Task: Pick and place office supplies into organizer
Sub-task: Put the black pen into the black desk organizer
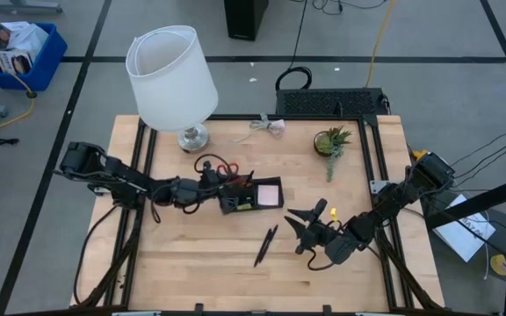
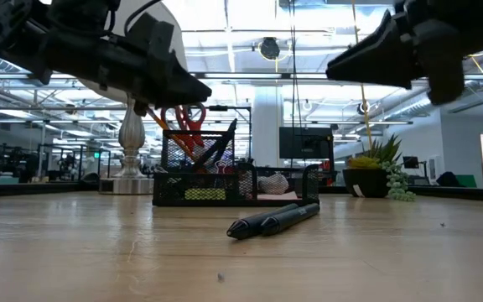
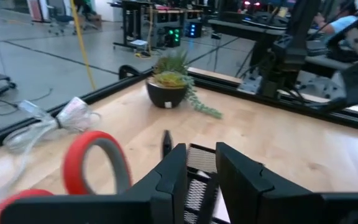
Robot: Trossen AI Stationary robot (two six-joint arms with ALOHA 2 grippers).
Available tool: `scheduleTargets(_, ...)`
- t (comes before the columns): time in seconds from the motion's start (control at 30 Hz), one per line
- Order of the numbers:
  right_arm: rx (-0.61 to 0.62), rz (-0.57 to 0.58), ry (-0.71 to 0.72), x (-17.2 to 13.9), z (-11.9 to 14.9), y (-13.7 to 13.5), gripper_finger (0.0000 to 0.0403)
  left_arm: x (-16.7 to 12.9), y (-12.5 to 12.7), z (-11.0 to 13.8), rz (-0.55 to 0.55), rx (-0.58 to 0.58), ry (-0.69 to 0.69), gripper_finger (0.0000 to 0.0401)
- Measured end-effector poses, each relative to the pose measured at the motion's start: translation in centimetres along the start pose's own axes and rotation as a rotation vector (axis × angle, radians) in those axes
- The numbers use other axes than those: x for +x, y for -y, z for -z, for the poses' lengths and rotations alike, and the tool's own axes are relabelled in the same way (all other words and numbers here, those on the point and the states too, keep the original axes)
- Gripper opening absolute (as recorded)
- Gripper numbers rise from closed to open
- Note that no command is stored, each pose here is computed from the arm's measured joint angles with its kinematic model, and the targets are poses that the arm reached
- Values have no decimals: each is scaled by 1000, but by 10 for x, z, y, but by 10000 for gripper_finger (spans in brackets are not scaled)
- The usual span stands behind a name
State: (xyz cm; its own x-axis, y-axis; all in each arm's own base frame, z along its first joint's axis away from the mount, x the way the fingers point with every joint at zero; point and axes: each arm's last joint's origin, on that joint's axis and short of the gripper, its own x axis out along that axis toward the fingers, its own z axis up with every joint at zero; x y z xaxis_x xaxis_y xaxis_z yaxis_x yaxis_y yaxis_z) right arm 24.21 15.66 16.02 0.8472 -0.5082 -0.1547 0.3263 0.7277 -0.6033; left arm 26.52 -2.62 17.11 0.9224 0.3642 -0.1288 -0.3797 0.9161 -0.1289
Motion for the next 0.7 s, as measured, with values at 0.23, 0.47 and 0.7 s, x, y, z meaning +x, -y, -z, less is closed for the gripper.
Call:
scheduleTargets(0.23,81,-531,21,12,8,-9,96,-1,1,0,7,-16,0,90)
scheduleTargets(0.47,153,-746,-93,35,22,-1,97,-1,2,-2,12,-40,24,90)
scheduleTargets(0.7,189,-773,-195,44,37,5,100,-1,3,-3,46,-84,27,90)
